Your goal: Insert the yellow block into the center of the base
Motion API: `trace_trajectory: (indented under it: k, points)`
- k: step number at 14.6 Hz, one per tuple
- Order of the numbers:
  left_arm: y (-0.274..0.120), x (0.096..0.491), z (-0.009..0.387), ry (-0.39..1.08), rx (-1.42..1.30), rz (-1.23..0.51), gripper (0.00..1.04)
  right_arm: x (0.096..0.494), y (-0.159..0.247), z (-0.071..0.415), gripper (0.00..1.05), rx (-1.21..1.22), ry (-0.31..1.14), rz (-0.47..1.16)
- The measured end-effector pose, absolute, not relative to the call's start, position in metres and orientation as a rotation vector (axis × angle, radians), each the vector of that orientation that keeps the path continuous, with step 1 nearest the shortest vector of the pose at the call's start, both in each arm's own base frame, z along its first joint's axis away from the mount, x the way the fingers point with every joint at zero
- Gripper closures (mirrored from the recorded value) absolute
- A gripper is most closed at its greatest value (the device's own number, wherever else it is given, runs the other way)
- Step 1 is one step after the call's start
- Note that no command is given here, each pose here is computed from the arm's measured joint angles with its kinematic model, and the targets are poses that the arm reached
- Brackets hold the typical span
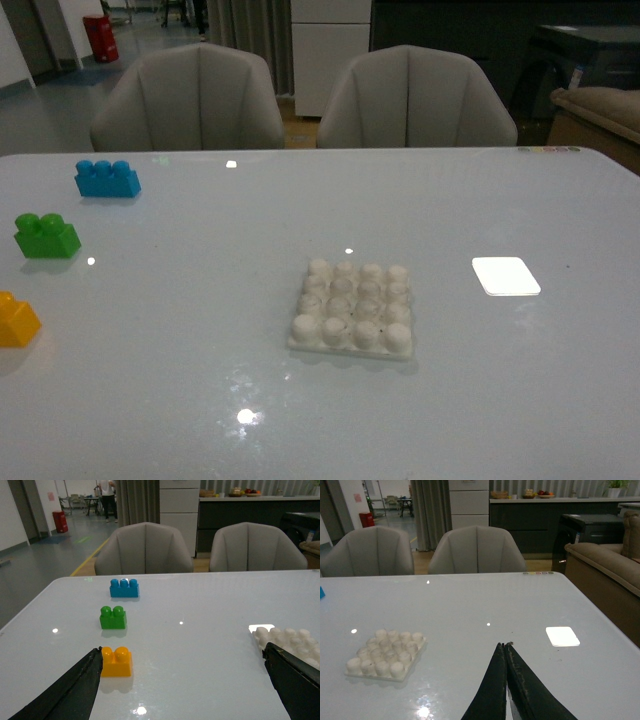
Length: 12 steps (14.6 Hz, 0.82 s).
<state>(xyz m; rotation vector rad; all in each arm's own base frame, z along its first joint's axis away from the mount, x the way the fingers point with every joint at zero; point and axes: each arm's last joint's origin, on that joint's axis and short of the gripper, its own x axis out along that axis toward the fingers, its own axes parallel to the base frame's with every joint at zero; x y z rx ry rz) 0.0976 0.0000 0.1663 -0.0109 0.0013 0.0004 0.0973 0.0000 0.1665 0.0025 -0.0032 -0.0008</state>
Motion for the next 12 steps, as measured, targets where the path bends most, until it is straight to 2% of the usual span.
trace_trajectory:
  k: [3,6,8,9,10,11,12]
  points:
    - [0.000,0.098,0.166,0.001,-0.011,0.000,0.07,0.097,0.000,0.166,1.03,0.002,-0.003,-0.001]
    - [0.000,0.098,0.166,0.002,-0.011,0.000,0.07,0.097,0.000,0.166,0.52,0.002,-0.003,-0.001]
    - [0.000,0.098,0.166,0.001,-0.011,0.000,0.07,0.097,0.000,0.166,0.24,0.002,-0.003,-0.001]
    - [0.000,0.098,0.166,0.002,-0.011,0.000,0.07,0.097,0.000,0.166,0.15,0.002,-0.003,-0.001]
    - [0.000,0.096,0.164,0.119,-0.015,-0.030,0.07,0.097,0.000,0.166,0.04,0.003,-0.002,-0.001]
    - [0.004,0.098,0.169,0.336,-0.050,-0.068,0.07,0.097,0.000,0.167,0.07,0.002,-0.004,0.000]
    - [0.007,0.100,0.180,0.422,-0.076,-0.068,0.07,0.097,0.000,0.166,0.07,0.002,-0.003,0.000]
